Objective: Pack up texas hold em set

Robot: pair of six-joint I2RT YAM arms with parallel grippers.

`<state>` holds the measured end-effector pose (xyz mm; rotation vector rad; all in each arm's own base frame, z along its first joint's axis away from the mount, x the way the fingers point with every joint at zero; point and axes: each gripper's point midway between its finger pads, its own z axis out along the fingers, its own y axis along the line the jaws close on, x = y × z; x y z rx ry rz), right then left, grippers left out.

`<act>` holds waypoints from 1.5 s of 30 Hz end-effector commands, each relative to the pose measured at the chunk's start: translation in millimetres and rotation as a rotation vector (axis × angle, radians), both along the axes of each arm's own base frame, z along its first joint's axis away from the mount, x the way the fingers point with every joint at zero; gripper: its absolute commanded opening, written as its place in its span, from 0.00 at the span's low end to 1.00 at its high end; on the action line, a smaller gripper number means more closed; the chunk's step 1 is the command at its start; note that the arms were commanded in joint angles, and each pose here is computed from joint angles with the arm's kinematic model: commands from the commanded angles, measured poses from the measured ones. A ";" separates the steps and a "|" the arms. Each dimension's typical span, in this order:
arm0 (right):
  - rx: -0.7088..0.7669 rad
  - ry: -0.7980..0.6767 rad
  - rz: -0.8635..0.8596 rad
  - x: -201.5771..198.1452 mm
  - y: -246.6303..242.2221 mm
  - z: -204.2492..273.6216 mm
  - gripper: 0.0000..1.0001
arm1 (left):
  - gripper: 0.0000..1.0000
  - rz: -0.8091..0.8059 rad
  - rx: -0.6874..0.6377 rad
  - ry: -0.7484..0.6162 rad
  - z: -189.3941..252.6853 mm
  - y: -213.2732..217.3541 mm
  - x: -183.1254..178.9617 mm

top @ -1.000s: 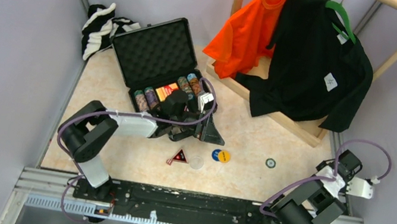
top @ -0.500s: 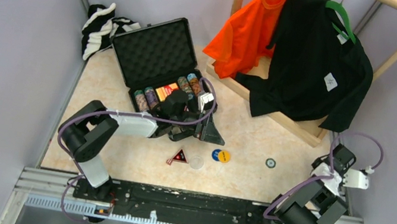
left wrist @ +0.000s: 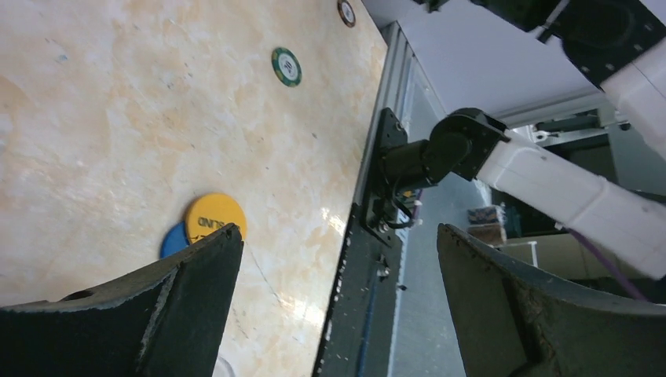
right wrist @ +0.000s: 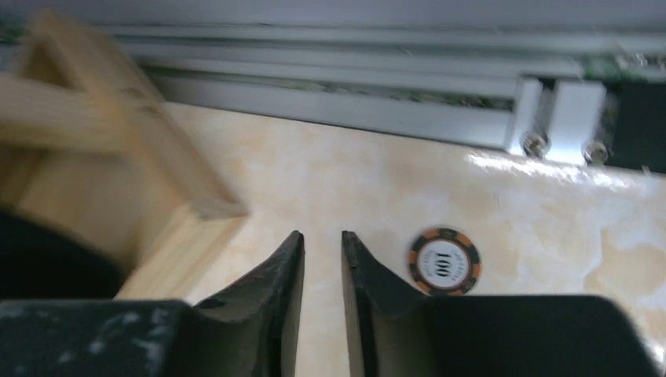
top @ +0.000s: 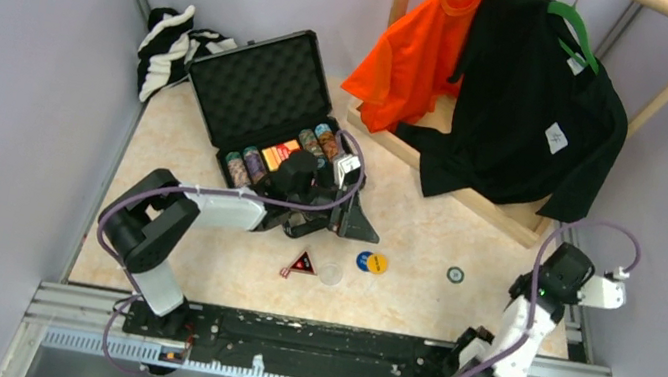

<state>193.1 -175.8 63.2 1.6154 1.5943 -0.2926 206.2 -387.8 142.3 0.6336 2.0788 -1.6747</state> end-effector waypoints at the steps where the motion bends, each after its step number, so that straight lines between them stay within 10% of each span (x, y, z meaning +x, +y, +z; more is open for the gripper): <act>1: -0.212 -0.256 0.238 32.2 15.0 86.8 0.34 | 0.98 0.046 0.014 -0.134 1.4 -13.1 29.9; 15: -0.272 -0.777 0.750 28.7 155.5 271.2 0.31 | 0.84 -0.135 0.080 -0.334 -23.8 -191.2 44.0; 21: -0.279 -0.688 0.692 13.3 147.1 236.4 0.00 | 0.84 -0.269 0.058 -0.373 -55.5 -247.6 -3.3; 25: -0.286 -0.624 0.674 12.9 141.0 215.5 0.00 | 0.84 -0.340 0.058 -0.413 -59.4 -268.1 -27.5; 27: -0.273 -0.613 0.687 17.5 141.9 209.2 0.00 | 0.84 -0.291 0.044 -0.449 -42.4 -258.7 -22.5; 34: -0.201 -0.496 0.722 34.2 141.7 191.7 0.59 | 0.92 0.025 0.240 -0.497 -39.2 -146.5 74.7; 45: 0.055 -0.040 0.928 25.5 161.4 77.4 0.67 | 0.96 0.252 0.131 -0.490 63.1 -29.9 208.4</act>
